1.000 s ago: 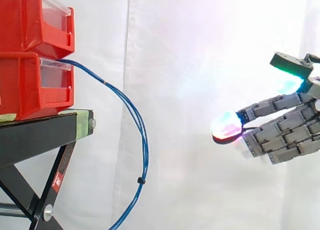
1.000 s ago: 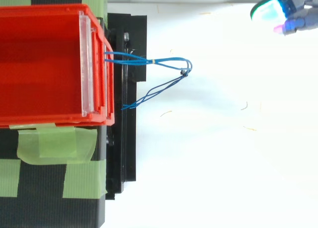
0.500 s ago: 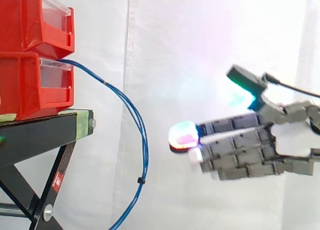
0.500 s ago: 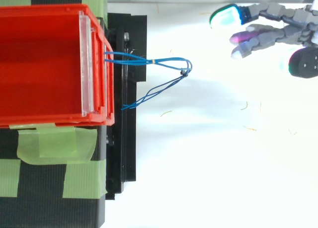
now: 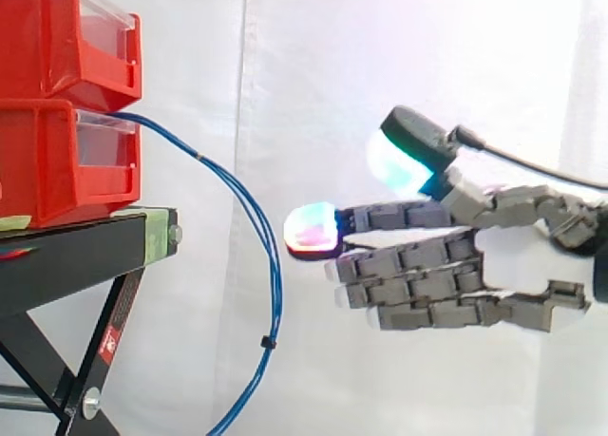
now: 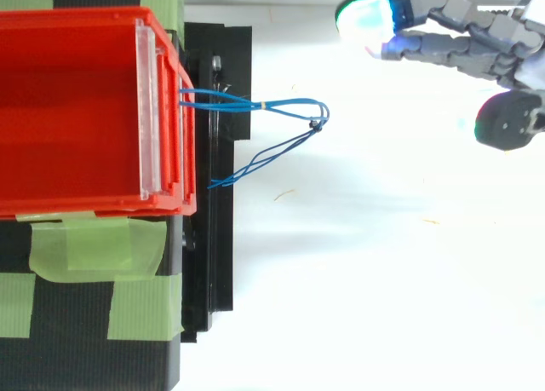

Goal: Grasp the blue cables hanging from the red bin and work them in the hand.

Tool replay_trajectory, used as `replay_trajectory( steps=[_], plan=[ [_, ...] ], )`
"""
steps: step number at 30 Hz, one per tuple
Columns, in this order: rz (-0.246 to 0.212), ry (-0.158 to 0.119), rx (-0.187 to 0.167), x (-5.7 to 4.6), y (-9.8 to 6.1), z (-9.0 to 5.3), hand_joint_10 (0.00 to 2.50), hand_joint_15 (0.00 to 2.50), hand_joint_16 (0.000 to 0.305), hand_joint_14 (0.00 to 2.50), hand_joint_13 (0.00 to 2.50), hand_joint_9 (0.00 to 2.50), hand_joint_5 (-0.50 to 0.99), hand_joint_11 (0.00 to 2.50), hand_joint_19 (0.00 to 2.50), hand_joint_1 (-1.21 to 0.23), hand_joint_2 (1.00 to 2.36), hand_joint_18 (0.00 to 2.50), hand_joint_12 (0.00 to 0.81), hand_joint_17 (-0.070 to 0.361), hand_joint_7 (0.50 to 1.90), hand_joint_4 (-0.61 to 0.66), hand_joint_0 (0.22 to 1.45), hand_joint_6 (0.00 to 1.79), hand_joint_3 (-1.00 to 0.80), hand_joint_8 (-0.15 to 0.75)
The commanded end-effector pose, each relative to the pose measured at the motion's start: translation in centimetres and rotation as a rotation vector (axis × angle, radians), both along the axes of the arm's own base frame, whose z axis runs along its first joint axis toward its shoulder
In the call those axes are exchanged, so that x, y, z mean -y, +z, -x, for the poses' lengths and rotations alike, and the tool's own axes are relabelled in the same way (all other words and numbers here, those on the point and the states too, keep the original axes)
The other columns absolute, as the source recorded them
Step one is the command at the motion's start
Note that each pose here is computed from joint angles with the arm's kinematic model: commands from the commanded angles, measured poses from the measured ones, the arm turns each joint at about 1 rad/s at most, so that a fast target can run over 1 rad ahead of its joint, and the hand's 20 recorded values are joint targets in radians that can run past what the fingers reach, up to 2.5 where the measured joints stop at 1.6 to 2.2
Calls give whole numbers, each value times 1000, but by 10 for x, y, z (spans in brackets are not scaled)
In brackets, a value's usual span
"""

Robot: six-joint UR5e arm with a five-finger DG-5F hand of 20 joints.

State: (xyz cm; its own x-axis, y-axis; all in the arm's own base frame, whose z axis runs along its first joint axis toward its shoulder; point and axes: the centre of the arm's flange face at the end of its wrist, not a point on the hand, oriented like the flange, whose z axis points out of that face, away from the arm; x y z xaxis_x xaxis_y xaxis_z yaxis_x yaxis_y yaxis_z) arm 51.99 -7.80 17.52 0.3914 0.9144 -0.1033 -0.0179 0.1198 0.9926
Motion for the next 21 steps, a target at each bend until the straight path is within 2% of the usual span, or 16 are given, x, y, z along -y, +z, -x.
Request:
replay_trajectory(
  steps=[1, 3, 5, 7, 8, 13, 21],
  plan=[
    [-19, -3, -13, -10, -27, -22, 0, 104, 61, 3, 0, 27, -279, 0, 0, -492, 1000, 0, 324, 138, 603, 60, 647, 3, -1000, 170],
    [-36, 2, -6, -13, -32, -27, 0, 111, 62, 3, 0, 26, -291, 0, 0, -489, 1000, 0, 325, 139, 600, 53, 645, 2, -1000, 170],
    [-65, 11, 5, -19, -38, -38, 0, 106, 62, 2, 0, 45, -296, 0, 0, -488, 1000, 0, 324, 140, 598, 52, 644, 2, -1000, 175],
    [-73, 15, 12, -24, -39, -44, 0, 114, 62, 3, 0, 68, -298, 0, 0, -488, 1000, 0, 326, 140, 605, 52, 645, 3, -1000, 182],
    [-61, 19, 21, -35, -34, -53, 0, 95, 63, 2, 1, 127, -280, 0, 0, -505, 1000, 0, 332, 142, 593, 59, 644, 3, -1000, 197],
    [-17, 8, 7, -42, -33, -54, 0, 108, 63, 3, 44, 216, -268, 4, 0, -510, 1000, 0, 335, 141, 623, 80, 655, 3, -1000, 217],
    [18, 12, 16, -56, -25, -63, 2, 120, 62, 3, 97, 313, -239, 99, 0, -517, 1000, 0, 334, 140, 644, 94, 671, 4, -1000, 234]
  ],
)
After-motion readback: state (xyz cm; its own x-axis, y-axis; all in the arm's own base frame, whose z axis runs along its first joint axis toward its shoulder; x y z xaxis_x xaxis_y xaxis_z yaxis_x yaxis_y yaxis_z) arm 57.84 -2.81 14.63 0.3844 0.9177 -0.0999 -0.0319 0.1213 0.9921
